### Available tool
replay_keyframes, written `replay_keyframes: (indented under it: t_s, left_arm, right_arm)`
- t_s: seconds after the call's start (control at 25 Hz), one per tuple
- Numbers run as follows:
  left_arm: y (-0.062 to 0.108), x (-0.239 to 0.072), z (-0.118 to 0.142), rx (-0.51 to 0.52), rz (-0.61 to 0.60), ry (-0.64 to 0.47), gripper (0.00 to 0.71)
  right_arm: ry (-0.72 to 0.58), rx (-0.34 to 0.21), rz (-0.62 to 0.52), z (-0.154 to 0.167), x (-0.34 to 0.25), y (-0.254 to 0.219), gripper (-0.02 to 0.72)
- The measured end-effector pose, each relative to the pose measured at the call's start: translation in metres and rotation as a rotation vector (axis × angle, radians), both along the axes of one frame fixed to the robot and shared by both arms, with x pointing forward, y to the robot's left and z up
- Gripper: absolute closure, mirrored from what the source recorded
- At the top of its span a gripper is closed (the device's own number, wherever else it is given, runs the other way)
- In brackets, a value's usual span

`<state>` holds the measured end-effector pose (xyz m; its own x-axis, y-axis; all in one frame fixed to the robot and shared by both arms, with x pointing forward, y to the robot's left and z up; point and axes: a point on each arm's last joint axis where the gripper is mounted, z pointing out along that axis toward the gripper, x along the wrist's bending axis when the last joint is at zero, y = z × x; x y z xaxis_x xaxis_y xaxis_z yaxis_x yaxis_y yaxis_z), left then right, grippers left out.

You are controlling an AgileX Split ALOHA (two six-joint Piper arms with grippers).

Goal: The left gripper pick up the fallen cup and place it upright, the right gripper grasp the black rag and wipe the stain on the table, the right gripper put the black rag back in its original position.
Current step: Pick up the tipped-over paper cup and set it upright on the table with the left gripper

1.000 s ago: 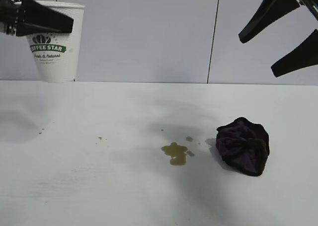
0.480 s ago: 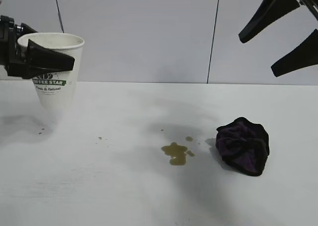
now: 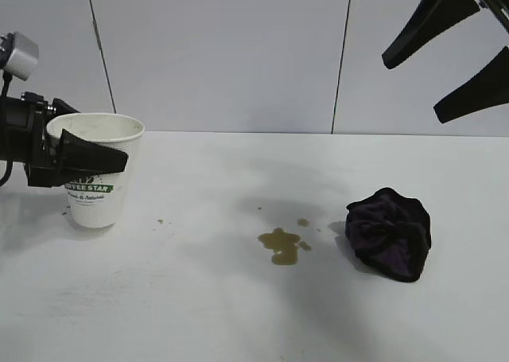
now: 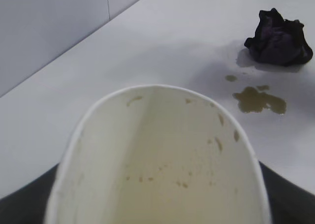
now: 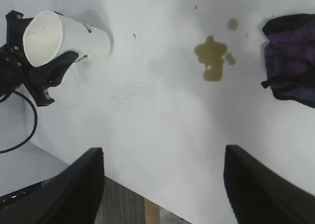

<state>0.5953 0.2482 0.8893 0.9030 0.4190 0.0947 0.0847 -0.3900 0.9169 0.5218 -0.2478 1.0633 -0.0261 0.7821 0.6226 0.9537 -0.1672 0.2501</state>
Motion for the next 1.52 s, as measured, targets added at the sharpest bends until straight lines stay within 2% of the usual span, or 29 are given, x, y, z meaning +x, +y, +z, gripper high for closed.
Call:
replay_keyframes:
  t_s: [0.4, 0.6, 0.8, 1.16, 1.36, 1.52]
  left_arm:
    - [0.0, 0.0, -0.003, 0.026, -0.029, -0.055, 0.21]
    - [-0.001, 0.0, -0.002, -0.003, -0.012, -0.012, 0.063]
    - [0.0, 0.0, -0.003, -0.001, -0.008, -0.002, 0.022]
    - [0.005, -0.003, -0.003, 0.119, -0.009, 0.096, 0.017]
    - [0.013, -0.003, -0.004, 0.246, 0.036, 0.111, 0.017]
    - [0.014, -0.003, 0.008, 0.255, 0.046, 0.084, 0.016]
  right_arm:
    - [-0.018, -0.005, -0.017, 0.0, 0.002, -0.001, 0.23]
    - [-0.018, -0.005, -0.017, 0.0, 0.002, -0.001, 0.23]
    - [-0.021, -0.006, -0.02, 0.0, 0.002, -0.001, 0.23]
    - [-0.021, -0.006, -0.02, 0.0, 0.002, -0.001, 0.23]
    - [-0.022, -0.007, -0.02, 0.0, 0.003, -0.001, 0.23]
    - [-0.024, -0.007, -0.022, 0.0, 0.003, -0.001, 0.23]
